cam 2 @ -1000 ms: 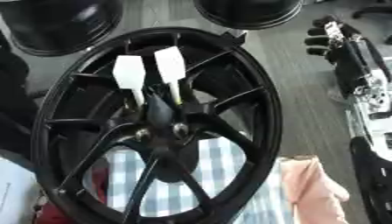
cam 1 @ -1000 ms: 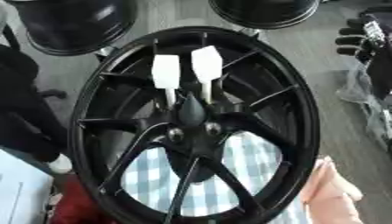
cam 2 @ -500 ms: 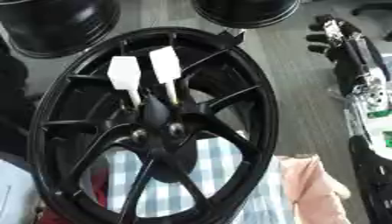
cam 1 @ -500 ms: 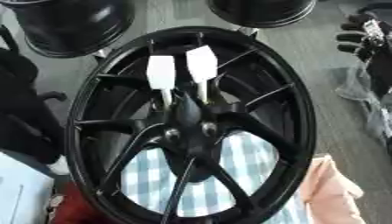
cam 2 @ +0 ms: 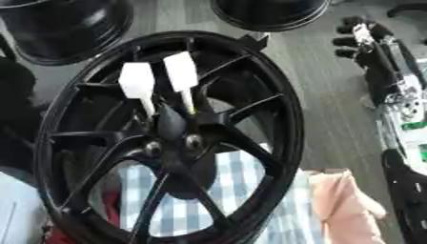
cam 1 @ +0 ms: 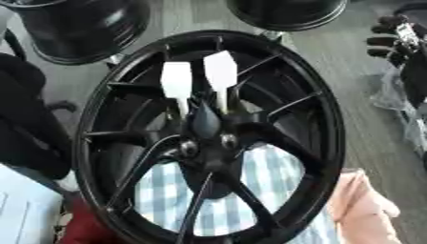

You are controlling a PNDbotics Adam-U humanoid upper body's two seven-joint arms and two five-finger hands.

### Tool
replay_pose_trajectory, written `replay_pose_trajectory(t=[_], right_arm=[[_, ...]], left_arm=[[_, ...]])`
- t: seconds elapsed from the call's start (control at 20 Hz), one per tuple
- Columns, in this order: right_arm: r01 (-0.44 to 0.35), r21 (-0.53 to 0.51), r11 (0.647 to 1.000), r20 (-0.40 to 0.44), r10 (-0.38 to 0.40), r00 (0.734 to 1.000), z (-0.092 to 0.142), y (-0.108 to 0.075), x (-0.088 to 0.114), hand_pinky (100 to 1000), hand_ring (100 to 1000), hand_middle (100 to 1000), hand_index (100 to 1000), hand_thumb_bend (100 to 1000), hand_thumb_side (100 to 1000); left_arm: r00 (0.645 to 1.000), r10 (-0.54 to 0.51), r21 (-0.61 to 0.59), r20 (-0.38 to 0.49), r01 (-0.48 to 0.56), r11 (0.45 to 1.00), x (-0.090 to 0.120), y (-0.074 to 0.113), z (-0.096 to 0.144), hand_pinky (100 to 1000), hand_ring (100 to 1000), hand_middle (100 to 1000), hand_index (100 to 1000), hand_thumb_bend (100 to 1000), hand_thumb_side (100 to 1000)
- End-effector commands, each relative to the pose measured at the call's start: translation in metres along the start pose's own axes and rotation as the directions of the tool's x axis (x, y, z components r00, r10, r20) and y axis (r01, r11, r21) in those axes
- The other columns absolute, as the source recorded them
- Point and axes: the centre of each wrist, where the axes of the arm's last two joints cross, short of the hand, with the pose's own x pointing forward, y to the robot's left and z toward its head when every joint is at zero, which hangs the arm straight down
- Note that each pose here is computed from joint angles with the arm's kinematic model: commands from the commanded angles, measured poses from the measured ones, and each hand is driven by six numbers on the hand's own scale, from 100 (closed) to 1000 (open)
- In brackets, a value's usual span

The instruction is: Pull the pin out of the wheel hub.

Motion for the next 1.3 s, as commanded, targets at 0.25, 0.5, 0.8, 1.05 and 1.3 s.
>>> replay_pose_trajectory(t=[0.25, 0.5, 0.8, 1.05, 1.3], right_arm=[[-0.046, 0.005, 0.999, 0.027, 0.046, 0.999, -0.003, -0.009, 0.011, 757, 747, 719, 785, 100, 709], [-0.053, 0.011, 0.999, 0.022, 0.053, 0.998, -0.002, -0.010, 0.010, 756, 746, 718, 785, 100, 710], [-0.056, 0.012, 0.998, 0.019, 0.056, 0.998, -0.002, -0.010, 0.009, 756, 746, 718, 785, 100, 711], [-0.056, 0.021, 0.998, 0.018, 0.056, 0.998, -0.003, -0.008, 0.009, 756, 745, 716, 783, 100, 710], [-0.057, 0.021, 0.998, 0.017, 0.057, 0.998, -0.002, -0.009, 0.009, 756, 745, 716, 783, 100, 710]], left_arm=[[0.993, -0.120, -0.205, -0.001, 0.117, 0.972, 0.018, 0.015, -0.016, 846, 867, 802, 853, 382, 560], [0.985, -0.172, -0.302, 0.025, 0.171, 0.938, 0.031, 0.008, -0.035, 854, 838, 807, 857, 407, 556], [0.980, -0.198, -0.330, 0.035, 0.198, 0.923, 0.034, 0.000, -0.045, 863, 844, 812, 858, 451, 521], [0.984, -0.178, -0.372, 0.030, 0.177, 0.911, 0.032, -0.011, -0.057, 887, 861, 812, 859, 576, 393], [0.984, -0.174, -0.378, 0.029, 0.172, 0.909, 0.031, -0.013, -0.061, 887, 861, 812, 859, 576, 393]])
